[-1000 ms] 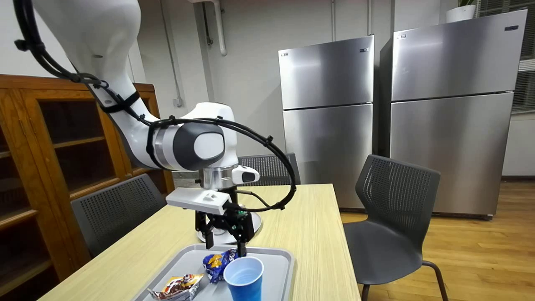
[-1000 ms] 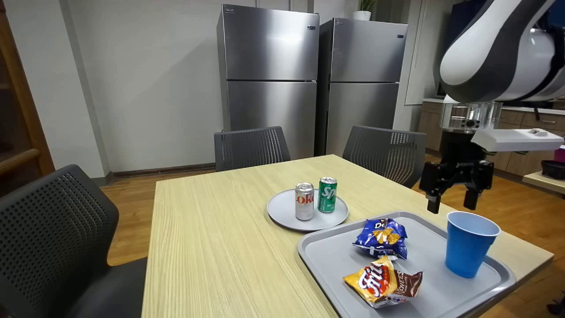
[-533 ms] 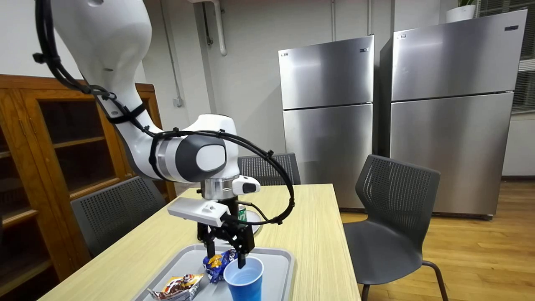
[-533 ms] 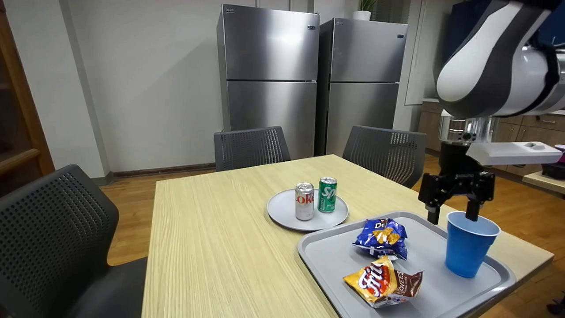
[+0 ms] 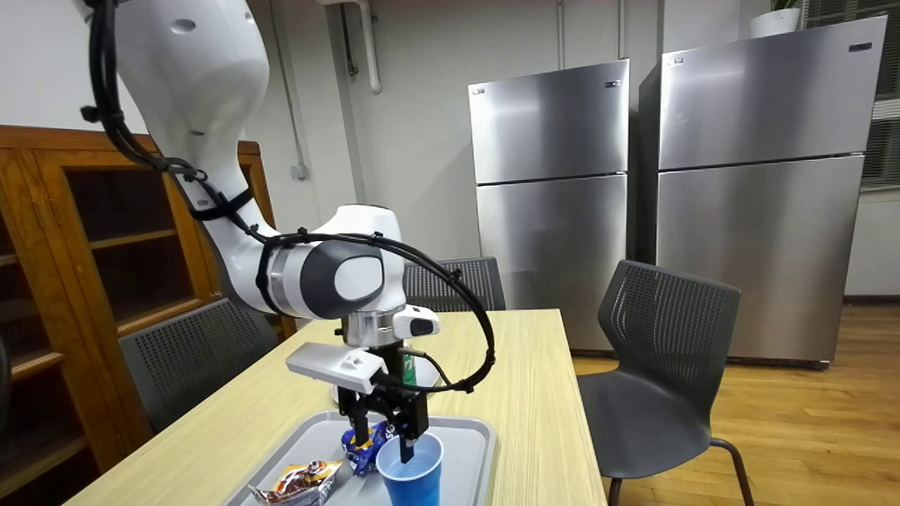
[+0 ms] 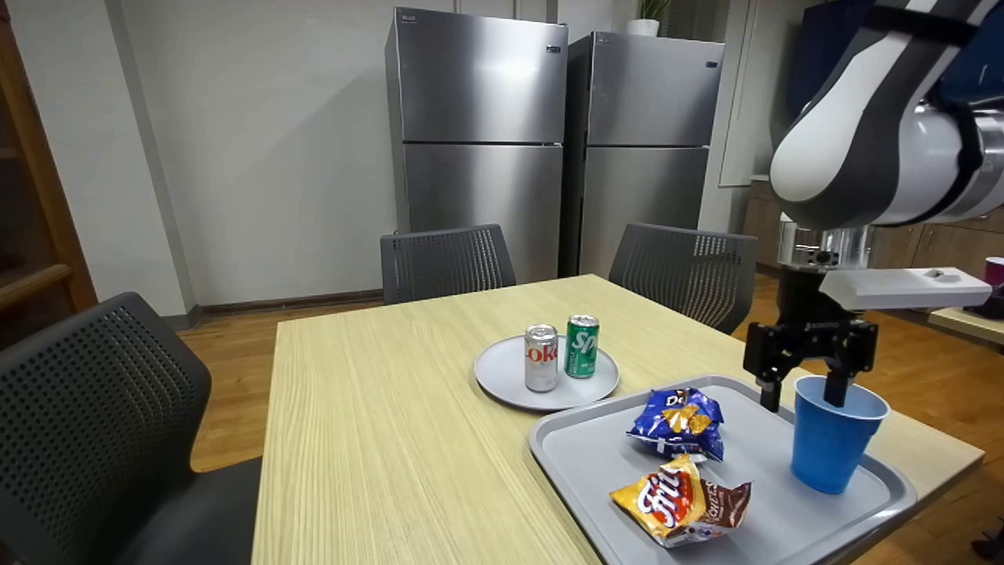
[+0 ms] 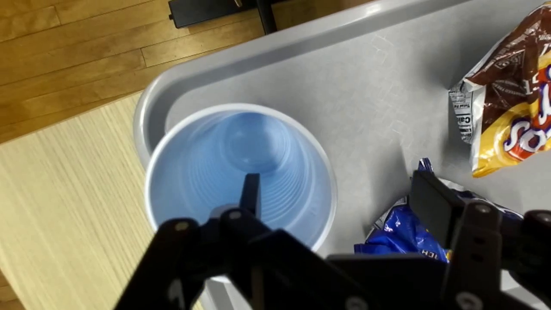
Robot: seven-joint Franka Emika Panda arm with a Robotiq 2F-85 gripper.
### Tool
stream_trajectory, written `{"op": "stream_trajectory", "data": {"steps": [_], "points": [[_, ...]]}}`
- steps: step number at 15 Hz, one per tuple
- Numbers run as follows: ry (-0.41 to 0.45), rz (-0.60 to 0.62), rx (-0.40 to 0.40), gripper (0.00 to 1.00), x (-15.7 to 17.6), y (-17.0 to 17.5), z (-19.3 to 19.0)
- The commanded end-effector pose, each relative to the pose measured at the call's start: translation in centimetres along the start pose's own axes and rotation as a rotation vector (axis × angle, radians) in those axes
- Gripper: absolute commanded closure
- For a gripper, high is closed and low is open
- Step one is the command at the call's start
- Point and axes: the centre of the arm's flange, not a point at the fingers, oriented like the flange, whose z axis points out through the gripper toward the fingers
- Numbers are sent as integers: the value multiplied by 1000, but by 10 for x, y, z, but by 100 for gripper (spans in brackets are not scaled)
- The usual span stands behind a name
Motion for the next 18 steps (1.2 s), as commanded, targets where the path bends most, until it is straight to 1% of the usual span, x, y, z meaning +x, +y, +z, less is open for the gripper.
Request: {"op": "stream_trajectory", "data": {"steps": [1,2,7,8,9,10,14,18], "points": [[8,28,-5,41,7,-2,3],[7,30,-5,51,7,-2,3],[6,45,-11,88,7,1,5],[6,48,-12,97,7,1,5],[5,50,-13,100,7,1,5],[6,52,-15,100,7,2,4],[17,56,-22,99,9,8,-12],[40,75,-61,99,18,25,-35]]}}
